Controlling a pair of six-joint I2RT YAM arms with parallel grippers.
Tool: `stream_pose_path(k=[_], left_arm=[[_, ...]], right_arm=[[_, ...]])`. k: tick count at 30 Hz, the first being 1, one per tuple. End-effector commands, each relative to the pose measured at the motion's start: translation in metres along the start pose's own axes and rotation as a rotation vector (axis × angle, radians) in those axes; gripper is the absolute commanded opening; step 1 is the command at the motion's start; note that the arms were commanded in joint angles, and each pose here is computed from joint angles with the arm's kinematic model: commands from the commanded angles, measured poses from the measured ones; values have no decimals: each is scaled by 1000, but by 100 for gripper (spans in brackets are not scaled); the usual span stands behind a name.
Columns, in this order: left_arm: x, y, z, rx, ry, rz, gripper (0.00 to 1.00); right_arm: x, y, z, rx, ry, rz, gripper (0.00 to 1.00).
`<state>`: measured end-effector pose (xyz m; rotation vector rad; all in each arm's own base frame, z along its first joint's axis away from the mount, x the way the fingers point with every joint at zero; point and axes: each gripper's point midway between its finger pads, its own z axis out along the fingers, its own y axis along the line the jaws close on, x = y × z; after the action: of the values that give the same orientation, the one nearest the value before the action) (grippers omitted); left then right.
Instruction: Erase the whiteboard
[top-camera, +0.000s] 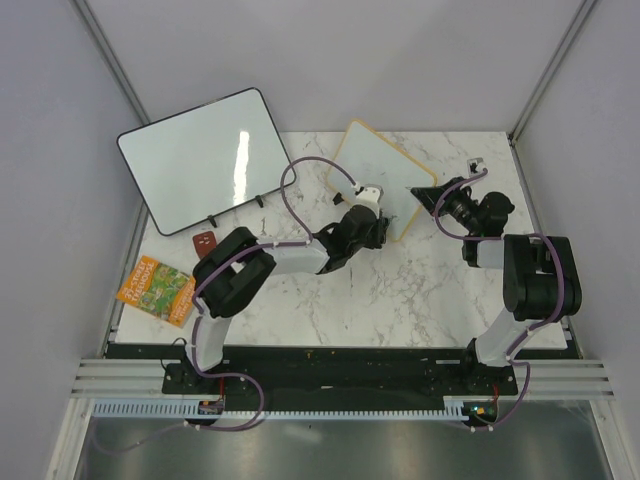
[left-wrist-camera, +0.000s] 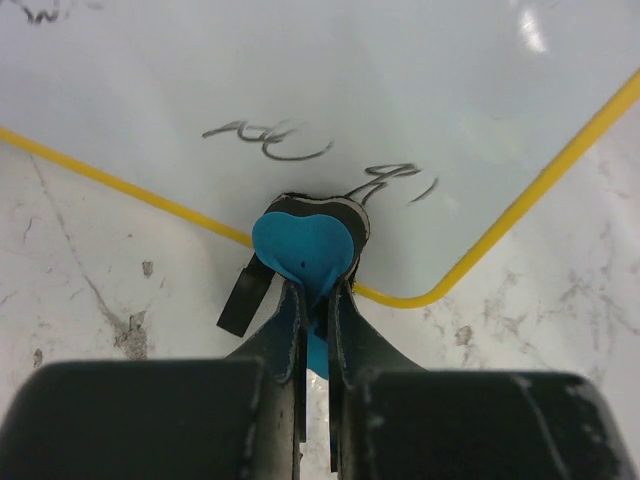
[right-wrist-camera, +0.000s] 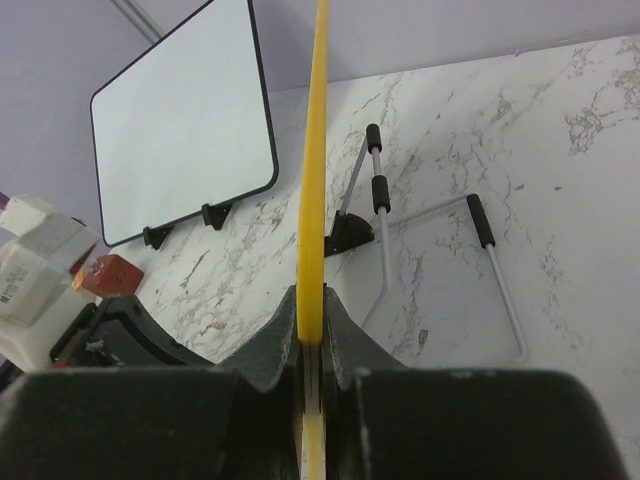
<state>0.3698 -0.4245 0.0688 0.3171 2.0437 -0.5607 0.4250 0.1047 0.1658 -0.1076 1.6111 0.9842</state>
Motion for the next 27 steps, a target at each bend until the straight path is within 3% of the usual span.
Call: stream_pose_path(k=[1, 6, 9, 14, 21, 27], left_arm=[[-72, -46, -26, 215, -183, -62, 2], [-82, -40, -19, 159, -212, -78, 2], [-75, -27, -4, 68, -198, -69, 2], [-78, 12, 3, -159, -290, -171, 2], [-81, 6, 18, -130, -315, -152, 2], [-72, 6, 35, -19, -248, -216, 2]], right_arm=[[-14, 29, 3, -114, 2, -47, 0], [-14, 28, 4, -113, 3, -47, 0], [-14, 29, 4, -114, 2, -49, 0], [-12, 29, 4, -113, 3, -48, 0], [-12, 29, 4, -115, 3, -49, 0], [-13, 29, 5, -116, 4, -49, 0]])
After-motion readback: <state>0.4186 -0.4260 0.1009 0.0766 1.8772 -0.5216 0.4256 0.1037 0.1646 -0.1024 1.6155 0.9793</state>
